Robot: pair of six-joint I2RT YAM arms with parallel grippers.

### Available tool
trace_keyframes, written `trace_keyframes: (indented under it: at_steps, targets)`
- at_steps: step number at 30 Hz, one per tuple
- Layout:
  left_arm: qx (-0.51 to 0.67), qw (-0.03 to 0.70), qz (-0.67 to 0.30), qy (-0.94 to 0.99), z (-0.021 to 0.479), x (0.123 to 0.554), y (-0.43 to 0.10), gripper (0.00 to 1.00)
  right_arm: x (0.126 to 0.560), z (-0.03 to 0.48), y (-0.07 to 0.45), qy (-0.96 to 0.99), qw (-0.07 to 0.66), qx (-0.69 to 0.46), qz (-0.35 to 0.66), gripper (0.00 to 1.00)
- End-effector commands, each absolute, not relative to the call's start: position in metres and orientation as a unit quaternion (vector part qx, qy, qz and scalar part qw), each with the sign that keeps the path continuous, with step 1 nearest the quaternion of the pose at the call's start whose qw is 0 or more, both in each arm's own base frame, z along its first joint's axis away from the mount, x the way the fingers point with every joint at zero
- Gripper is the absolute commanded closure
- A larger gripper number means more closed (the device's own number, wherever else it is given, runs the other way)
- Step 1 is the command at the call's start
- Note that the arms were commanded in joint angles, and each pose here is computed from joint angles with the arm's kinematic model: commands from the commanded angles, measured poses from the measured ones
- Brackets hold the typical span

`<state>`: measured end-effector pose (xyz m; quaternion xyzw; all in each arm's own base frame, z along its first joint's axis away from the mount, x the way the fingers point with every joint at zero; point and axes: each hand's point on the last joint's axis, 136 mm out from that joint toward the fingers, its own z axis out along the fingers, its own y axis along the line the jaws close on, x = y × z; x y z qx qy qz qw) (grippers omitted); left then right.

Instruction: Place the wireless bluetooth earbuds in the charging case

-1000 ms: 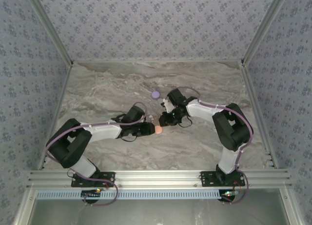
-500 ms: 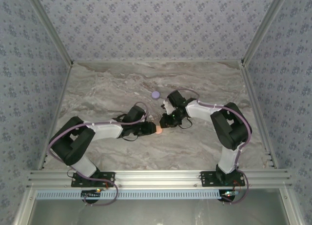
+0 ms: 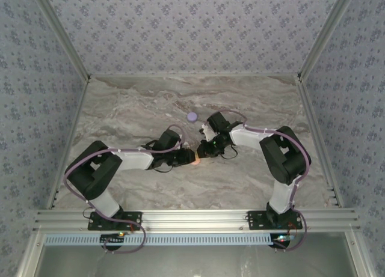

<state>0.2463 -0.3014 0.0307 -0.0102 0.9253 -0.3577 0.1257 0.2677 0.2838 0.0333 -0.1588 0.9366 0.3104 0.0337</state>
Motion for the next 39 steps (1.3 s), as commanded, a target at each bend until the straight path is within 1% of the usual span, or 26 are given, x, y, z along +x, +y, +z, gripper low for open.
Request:
trace_keyframes:
  at_steps: [1,12,15,19,22,27,32,36,39]
  targets:
    - [-0.014,0.103,-0.359,0.927,0.019,0.239,-0.305,0.6,0.26,0.022,0.277,0.942,0.012,-0.146,0.301,0.82]
    - [-0.022,0.102,-0.366,0.925,0.019,0.24,-0.308,0.66,0.261,0.025,0.277,0.941,0.014,-0.142,0.308,0.82]
    - [-0.025,0.103,-0.365,0.925,0.019,0.24,-0.307,0.74,0.263,0.027,0.276,0.941,0.017,-0.14,0.308,0.82]
    - [-0.026,0.107,-0.367,0.923,0.023,0.241,-0.307,0.77,0.266,0.032,0.272,0.942,0.031,-0.133,0.307,0.81]
    - [-0.024,0.116,-0.372,0.921,0.03,0.243,-0.307,0.78,0.271,0.041,0.266,0.941,0.05,-0.126,0.31,0.78]
    - [-0.024,0.139,-0.376,0.916,0.046,0.25,-0.302,0.79,0.281,0.063,0.251,0.935,0.092,-0.104,0.325,0.73]
    - [-0.011,0.163,-0.395,0.904,0.067,0.257,-0.302,0.78,0.287,0.088,0.239,0.919,0.125,-0.09,0.363,0.71]
    - [0.016,0.189,-0.439,0.878,0.098,0.264,-0.31,0.79,0.289,0.114,0.235,0.896,0.153,-0.096,0.406,0.7]
    - [0.047,0.216,-0.468,0.855,0.129,0.268,-0.315,0.79,0.291,0.14,0.23,0.874,0.177,-0.104,0.44,0.66]
